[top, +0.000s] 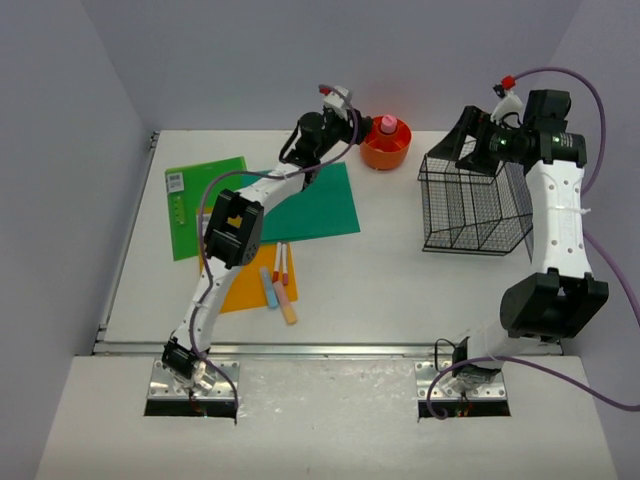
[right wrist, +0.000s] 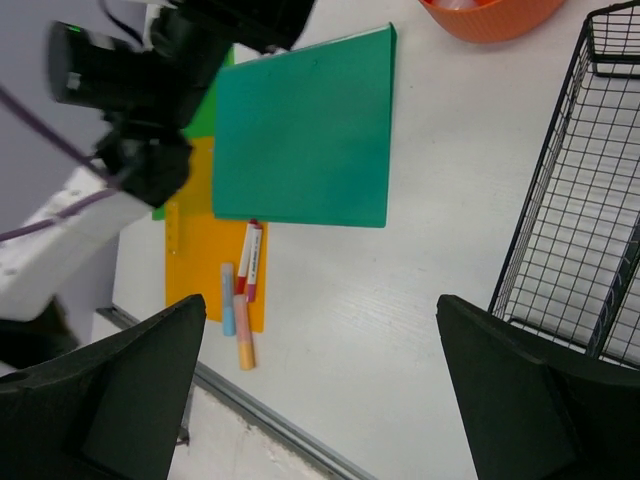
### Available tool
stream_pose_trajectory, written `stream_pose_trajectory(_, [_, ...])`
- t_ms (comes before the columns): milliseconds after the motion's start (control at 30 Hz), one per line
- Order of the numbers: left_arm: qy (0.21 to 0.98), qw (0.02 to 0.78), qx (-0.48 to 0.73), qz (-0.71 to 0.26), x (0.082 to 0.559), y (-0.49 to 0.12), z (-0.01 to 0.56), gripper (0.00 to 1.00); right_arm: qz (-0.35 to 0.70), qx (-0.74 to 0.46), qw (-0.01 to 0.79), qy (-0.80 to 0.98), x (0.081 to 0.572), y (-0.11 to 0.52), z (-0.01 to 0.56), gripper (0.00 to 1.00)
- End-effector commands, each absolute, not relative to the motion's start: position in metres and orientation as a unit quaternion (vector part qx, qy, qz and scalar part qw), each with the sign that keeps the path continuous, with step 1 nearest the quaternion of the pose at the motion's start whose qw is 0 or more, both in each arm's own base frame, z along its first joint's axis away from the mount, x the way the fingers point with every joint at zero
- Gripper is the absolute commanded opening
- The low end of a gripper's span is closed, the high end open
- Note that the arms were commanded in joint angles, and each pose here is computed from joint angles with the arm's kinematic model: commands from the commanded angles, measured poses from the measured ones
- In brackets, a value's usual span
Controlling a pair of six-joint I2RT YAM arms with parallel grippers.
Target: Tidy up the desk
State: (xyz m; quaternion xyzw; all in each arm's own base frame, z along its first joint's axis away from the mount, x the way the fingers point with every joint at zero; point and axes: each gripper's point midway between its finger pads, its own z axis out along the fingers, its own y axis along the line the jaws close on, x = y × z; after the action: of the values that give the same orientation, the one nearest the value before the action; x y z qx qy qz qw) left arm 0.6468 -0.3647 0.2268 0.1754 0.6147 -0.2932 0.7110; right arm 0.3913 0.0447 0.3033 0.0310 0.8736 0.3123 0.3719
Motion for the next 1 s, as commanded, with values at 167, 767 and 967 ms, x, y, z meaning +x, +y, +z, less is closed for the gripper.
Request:
stream_pose_trajectory(167, [0.779,0.574,0.152,-0.202,0.492,-0.205,0.318,0.49,0.284,-0.063,0.349,0.891,0.377,0.073,0.243,0.97])
stream_pose_trajectory(767, [0.722,0.304,0.579,-0.226,0.252,-0.143,0.165,0.47,0.279,-0.127,0.297,0.904,0.336,0.105,0.199,0.98])
stream_pose_trajectory(967, [0.556,0.181,0.784,-0.210,0.248,-0.129,0.134,0.50,0.294,-0.124,0.289,0.903,0.335,0.110,0.198,0.98])
